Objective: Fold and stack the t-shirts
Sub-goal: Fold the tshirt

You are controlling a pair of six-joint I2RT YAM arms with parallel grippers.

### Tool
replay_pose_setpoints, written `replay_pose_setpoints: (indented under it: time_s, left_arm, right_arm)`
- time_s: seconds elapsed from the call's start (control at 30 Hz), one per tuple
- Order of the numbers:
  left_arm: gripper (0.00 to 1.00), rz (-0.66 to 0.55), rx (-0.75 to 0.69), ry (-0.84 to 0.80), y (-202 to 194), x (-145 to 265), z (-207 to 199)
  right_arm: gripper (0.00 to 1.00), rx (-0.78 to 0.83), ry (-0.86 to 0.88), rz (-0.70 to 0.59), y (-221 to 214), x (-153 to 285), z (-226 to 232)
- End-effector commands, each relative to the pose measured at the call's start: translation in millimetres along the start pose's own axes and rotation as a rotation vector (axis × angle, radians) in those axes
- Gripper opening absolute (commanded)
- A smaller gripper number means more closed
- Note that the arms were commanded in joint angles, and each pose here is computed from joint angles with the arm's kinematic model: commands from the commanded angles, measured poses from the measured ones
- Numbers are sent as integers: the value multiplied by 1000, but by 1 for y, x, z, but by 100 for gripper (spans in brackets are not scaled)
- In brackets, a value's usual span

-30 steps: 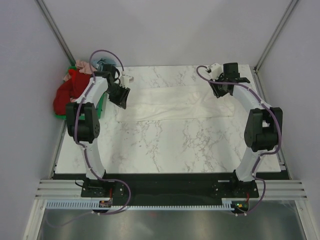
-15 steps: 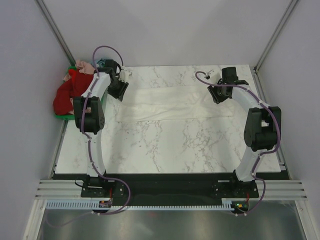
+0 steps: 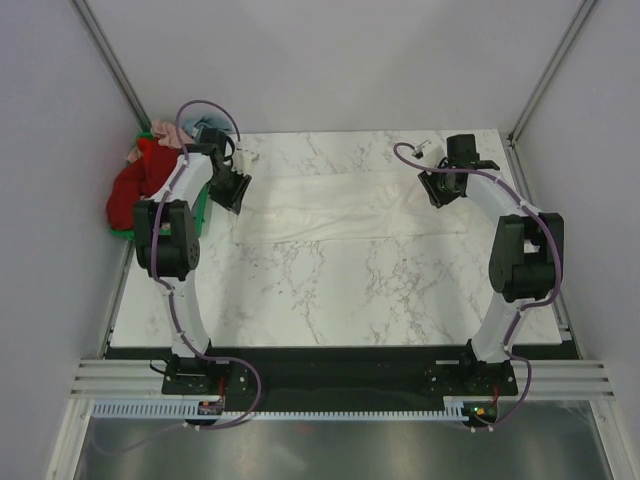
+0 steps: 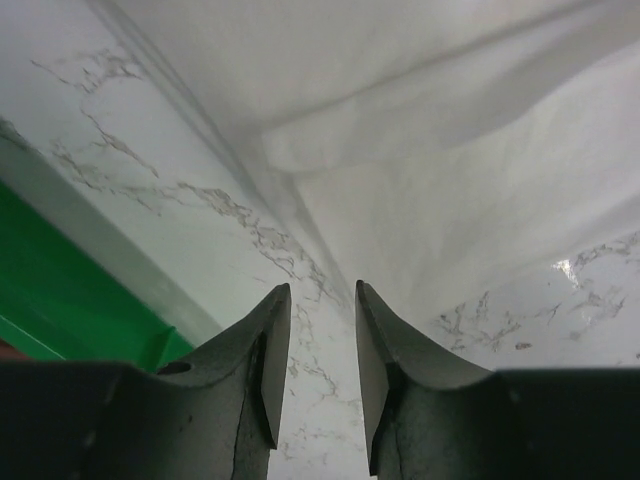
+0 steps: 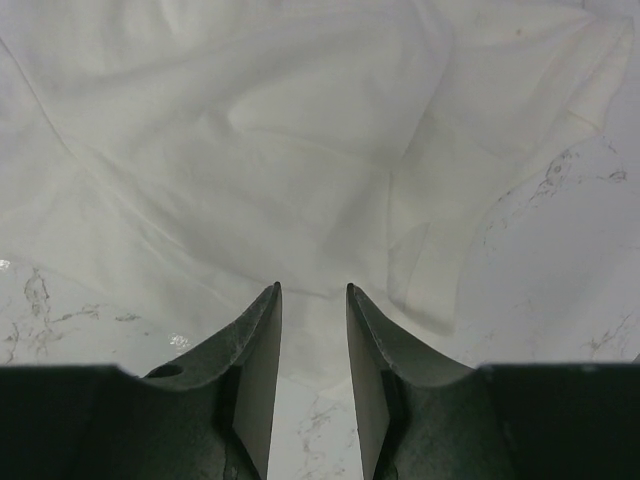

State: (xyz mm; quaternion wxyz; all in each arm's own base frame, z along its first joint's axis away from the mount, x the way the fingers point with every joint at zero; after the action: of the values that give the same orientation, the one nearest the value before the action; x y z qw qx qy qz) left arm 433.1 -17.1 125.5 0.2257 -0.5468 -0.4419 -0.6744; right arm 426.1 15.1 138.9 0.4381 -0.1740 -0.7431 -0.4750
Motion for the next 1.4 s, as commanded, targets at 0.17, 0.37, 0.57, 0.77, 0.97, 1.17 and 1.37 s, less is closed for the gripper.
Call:
replay_pose_setpoints:
  time_s: [0.17, 0.37, 0.57, 0.77, 0.97, 1.17, 1.37]
  left_arm:
    - [38, 48, 63, -112, -28, -14, -20]
    - [38, 60, 102, -144, -28, -29, -18]
    - [30, 73, 132, -151, -29, -37, -14]
    - [2, 50, 164, -156, -26, -29, -13]
    - [2, -18, 172, -141, -23, 6, -22]
    - [2, -18, 177, -122, -38, 25, -33]
    - [8, 56, 199, -145, -67, 17, -47]
  right_arm:
    - [40, -54, -24, 18, -10, -8, -16]
    - [40, -51, -22, 18, -8, -8, -18]
    - [40, -57, -24, 28, -11, -9, -18]
    - [40, -83, -44, 24, -16, -4, -29]
    - [40, -95, -75, 43, -24, -4, -35]
    - [40, -127, -86, 55, -29, -14, -41]
    - [40, -131, -79, 45, -24, -19, -43]
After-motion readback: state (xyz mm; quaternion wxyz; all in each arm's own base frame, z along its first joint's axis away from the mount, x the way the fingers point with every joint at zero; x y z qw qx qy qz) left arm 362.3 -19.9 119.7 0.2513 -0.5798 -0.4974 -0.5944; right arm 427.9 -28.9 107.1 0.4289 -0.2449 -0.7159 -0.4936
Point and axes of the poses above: each gripper's point midway between its finger pads, its own x axis back along the fingers, its own z axis along the line the jaws close on, y = z × x, the point moved 6 cm from there along x, back along the fingers, and after that the axes turned 2 degrees about -x, right-handed, at the moved point
